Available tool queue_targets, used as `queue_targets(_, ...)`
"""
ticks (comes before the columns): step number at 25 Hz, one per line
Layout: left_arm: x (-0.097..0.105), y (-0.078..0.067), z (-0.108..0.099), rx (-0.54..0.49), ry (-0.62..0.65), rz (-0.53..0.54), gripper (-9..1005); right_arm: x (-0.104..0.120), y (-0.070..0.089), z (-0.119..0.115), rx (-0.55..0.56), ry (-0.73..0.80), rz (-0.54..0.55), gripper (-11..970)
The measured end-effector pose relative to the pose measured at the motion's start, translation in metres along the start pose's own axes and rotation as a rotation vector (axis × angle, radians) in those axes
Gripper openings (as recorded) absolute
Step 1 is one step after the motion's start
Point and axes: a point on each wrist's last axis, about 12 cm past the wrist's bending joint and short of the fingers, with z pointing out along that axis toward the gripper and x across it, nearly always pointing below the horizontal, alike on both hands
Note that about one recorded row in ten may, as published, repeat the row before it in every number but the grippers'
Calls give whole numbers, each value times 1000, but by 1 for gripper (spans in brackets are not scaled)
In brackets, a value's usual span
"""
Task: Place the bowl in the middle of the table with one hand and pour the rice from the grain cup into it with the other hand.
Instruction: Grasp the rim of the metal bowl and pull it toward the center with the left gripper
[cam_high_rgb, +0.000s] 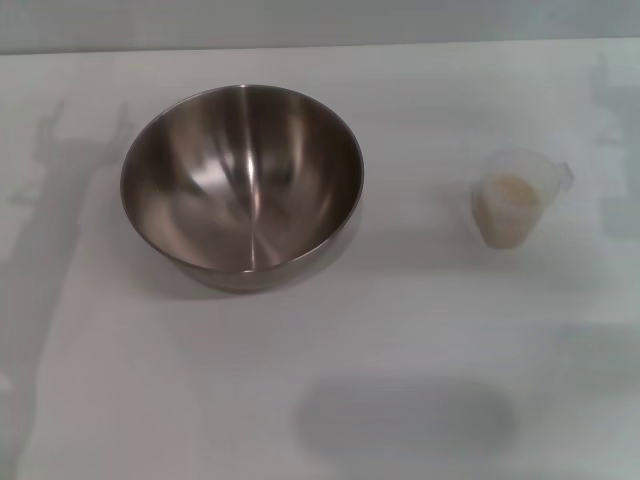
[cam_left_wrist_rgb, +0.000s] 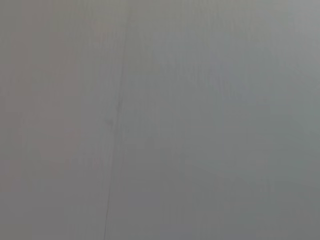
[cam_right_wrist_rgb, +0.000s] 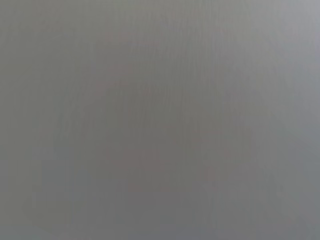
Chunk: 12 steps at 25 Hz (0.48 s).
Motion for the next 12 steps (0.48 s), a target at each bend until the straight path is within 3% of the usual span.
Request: queue_targets(12,0,-1,0,3,2,-2,842,0,-2,-1,2,3,-4,544)
